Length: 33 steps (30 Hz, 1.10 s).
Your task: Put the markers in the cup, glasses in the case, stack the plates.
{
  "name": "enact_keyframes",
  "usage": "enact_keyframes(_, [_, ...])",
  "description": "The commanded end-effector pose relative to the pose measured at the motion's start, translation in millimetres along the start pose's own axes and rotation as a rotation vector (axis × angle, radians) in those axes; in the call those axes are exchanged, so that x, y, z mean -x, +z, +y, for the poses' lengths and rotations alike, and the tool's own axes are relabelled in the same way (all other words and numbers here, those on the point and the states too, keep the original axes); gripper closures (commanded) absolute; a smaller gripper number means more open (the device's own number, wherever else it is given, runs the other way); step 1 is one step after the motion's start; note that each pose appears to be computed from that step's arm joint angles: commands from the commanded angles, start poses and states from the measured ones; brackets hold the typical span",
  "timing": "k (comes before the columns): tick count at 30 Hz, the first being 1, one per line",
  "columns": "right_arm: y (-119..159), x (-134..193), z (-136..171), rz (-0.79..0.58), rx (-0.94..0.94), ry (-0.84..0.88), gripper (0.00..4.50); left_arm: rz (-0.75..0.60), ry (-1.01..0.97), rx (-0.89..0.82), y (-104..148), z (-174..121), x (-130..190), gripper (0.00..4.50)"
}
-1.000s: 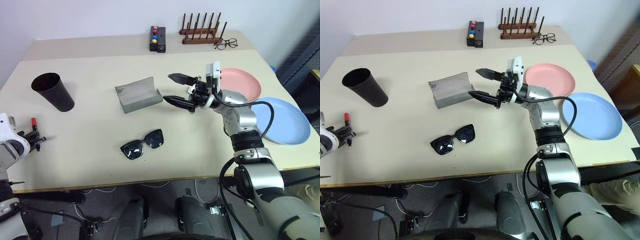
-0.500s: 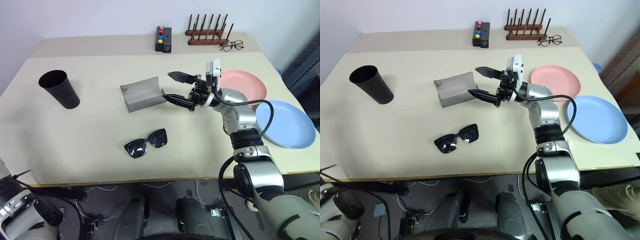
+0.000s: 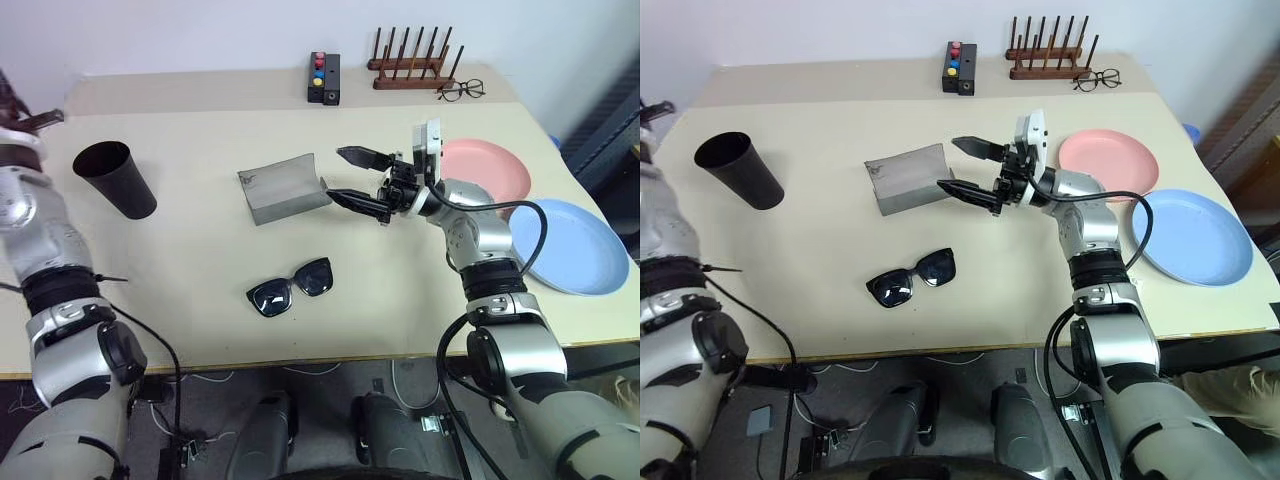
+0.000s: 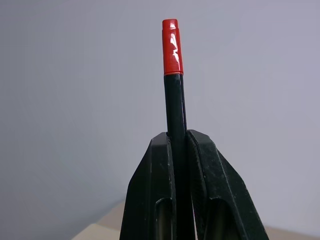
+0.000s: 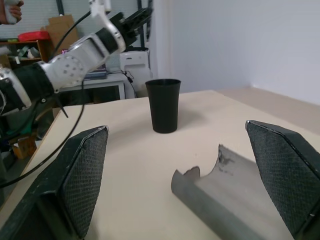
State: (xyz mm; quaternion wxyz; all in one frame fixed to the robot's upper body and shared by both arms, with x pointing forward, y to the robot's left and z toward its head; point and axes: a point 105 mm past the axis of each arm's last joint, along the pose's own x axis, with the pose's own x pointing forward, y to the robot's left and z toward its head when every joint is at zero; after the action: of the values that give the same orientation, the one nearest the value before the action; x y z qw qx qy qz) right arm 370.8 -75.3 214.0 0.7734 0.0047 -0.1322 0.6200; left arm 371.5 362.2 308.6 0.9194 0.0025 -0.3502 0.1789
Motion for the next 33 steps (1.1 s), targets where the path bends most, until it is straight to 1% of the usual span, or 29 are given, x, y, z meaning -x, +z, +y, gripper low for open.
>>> enact_keyframes(1, [16.5,-2.2,2.7,-0.039,0.051,0.016,0.00,-0.048,-0.026,-0.081,6.8,-9.2,-5.9,4.47])
enact_keyframes(11, [17.7,2.8,5.0,-0.033,0.053,0.001,0.00,-0.033,-0.062,-0.255,-4.4,-13.5,-1.2,4.47])
enact_keyframes(18, [13.4,5.8,7.3,-0.018,0.046,0.002,0.00,-0.002,-0.065,-0.249,-17.4,-16.0,5.0,4.47])
enact_keyframes(27, [13.8,6.7,9.2,-0.013,0.049,0.002,0.00,0.063,-0.069,-0.247,-40.8,-17.7,17.7,4.47])
enact_keyframes(33, [14.6,9.5,9.4,-0.009,0.050,-0.002,0.00,0.088,-0.072,-0.241,-49.6,-18.2,23.4,4.47])
